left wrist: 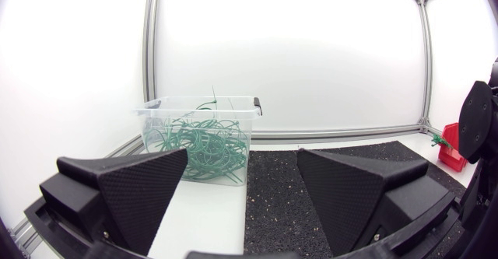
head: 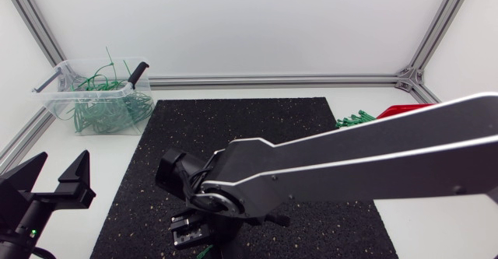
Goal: Take a green cable tie from the red box, thread the tail through the head to close it, then place it in the transparent bin on the left.
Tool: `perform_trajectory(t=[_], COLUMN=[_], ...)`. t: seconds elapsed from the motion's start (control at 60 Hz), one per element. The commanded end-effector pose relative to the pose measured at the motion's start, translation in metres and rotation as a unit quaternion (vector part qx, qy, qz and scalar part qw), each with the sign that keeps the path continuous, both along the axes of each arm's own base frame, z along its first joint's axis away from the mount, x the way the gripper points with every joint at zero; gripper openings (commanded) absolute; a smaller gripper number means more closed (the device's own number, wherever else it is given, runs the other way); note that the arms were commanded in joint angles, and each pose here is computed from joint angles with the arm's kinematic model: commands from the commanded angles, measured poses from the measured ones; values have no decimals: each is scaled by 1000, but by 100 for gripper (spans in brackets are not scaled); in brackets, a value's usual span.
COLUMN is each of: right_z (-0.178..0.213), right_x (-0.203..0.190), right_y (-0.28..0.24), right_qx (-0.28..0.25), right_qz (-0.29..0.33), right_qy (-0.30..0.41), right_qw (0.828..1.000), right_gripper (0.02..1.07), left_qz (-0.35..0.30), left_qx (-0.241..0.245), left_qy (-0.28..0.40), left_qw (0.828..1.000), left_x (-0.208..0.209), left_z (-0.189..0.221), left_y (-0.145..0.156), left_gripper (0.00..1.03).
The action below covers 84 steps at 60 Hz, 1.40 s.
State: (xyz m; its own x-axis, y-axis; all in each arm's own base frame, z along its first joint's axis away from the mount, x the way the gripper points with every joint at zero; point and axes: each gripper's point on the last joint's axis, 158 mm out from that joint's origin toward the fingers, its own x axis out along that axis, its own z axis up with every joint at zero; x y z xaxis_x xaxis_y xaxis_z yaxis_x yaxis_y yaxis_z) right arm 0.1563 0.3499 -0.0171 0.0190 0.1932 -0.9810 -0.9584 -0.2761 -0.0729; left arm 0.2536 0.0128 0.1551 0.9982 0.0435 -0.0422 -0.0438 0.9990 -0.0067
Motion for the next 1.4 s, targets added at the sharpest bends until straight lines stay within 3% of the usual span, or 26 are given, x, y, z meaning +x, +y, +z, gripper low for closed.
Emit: perform_trajectory(t=[0.0,0.383,0.533,0.667,0.833,1.0,1.383], right_z=[-18,-32,-36,-40,-43,-42,18], right_x=[3,16,14,17,18,13,9], right_y=[-13,-23,-26,-29,-32,-34,-26], right_qx=[-24,-32,-37,-43,-44,-41,40], right_qz=[10,8,13,12,8,9,-11], right_qy=[0,-2,3,8,23,37,74], right_qw=[1000,999,999,999,999,998,996], right_gripper=[52,48,28,26,8,8,8], left_qz=[3,4,4,4,4,4,1], left_qx=[-15,-15,-15,-15,-15,-15,-15], left_qy=[31,31,31,31,31,31,31], left_qw=[999,999,999,999,999,999,999], left_x=[0,0,0,0,0,0,0], left_z=[-26,-25,-26,-25,-25,-25,-26], left_y=[1,1,1,1,2,2,0], left_gripper=[99,99,99,99,98,98,98])
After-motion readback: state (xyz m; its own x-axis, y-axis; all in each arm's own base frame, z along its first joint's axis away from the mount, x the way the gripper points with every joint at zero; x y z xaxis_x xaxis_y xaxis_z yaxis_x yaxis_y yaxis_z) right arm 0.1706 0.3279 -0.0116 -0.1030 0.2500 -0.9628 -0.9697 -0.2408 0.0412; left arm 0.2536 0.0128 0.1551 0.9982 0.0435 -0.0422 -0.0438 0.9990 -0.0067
